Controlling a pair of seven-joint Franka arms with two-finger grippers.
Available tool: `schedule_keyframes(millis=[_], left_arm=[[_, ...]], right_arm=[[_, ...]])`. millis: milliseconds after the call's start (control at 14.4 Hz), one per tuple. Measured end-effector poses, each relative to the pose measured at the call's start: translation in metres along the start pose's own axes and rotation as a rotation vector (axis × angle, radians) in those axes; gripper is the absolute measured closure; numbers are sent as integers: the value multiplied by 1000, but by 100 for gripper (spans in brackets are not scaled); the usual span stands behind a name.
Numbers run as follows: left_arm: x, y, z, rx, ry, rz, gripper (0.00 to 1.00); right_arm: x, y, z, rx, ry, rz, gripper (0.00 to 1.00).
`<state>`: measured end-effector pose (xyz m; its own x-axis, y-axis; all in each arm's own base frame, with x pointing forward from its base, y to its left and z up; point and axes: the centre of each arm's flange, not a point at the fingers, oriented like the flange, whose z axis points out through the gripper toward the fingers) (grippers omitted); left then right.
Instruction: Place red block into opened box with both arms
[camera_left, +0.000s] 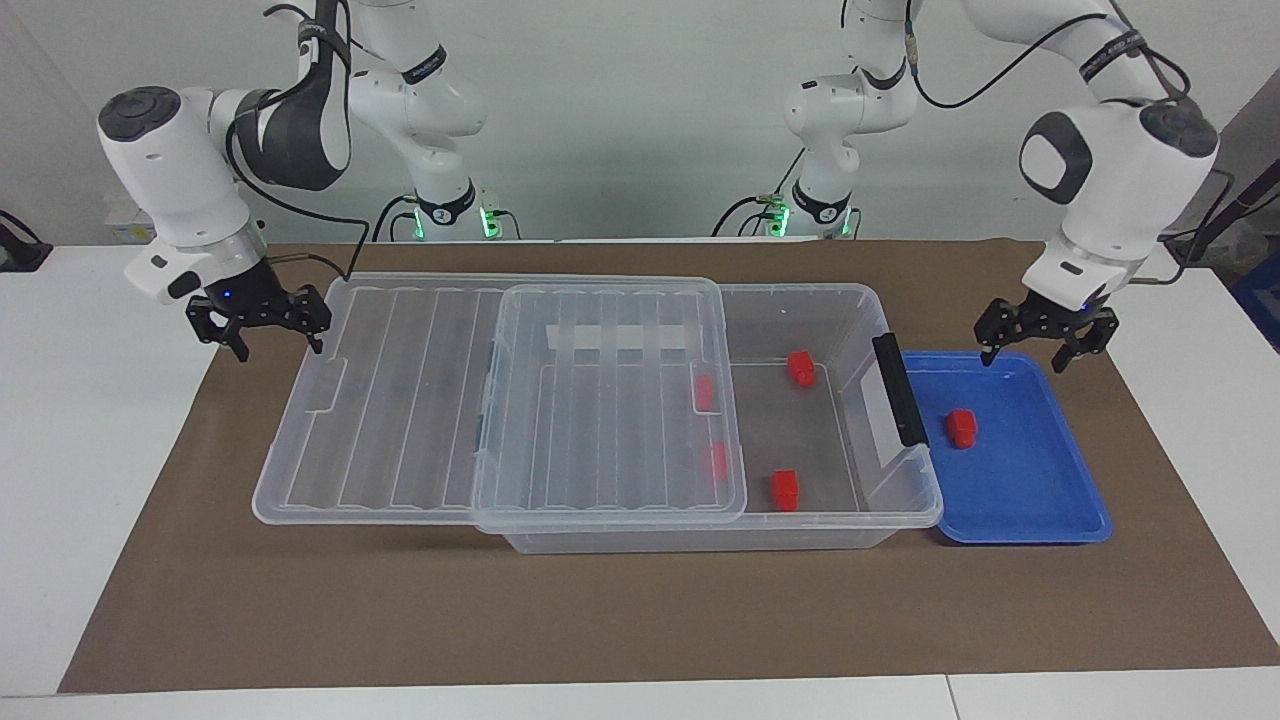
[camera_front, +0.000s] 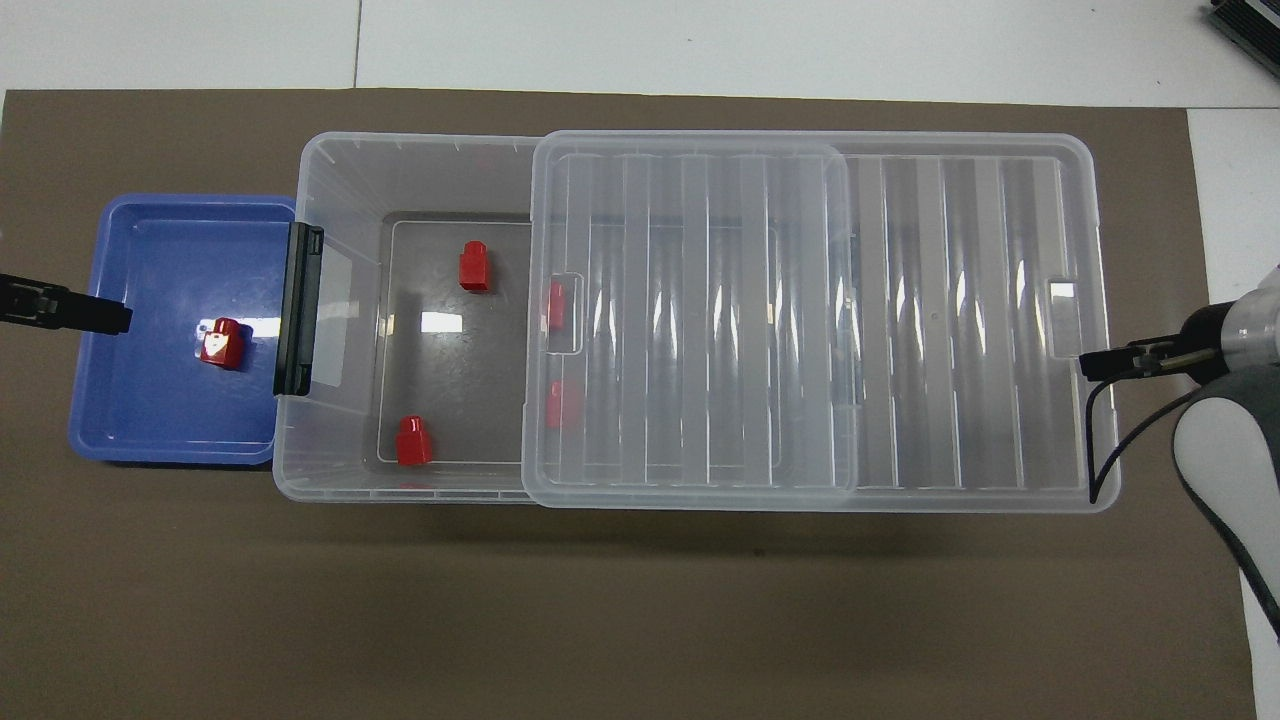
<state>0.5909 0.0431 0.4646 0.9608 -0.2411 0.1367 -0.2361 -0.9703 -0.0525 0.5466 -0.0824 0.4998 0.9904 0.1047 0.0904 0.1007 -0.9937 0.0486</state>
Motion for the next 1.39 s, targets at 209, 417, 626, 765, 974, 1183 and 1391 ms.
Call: schedule_keyframes(millis=[209, 417, 626, 765, 974, 1183, 1391], left_arm=[[-10, -4, 58, 0, -7, -10, 0], [-24, -22, 99, 4, -11, -41, 0], [-38, -19, 125, 4, -9, -45, 0], [-43, -14, 133, 1, -13, -49, 1], [-43, -9, 137, 0, -11, -52, 9], [-46, -9, 143, 4, 2, -53, 9], [-52, -6, 151, 6, 7, -54, 11]], right_arm=[[12, -23, -37, 0, -9, 111, 0], [23, -63, -78, -18, -7, 172, 0], [31, -97, -107, -41, -12, 210, 0], [37, -108, -121, -63, -23, 209, 0], [38, -107, -130, -65, -39, 256, 0], [32, -91, -122, -69, -85, 301, 0], [31, -80, -112, -21, -97, 337, 0]])
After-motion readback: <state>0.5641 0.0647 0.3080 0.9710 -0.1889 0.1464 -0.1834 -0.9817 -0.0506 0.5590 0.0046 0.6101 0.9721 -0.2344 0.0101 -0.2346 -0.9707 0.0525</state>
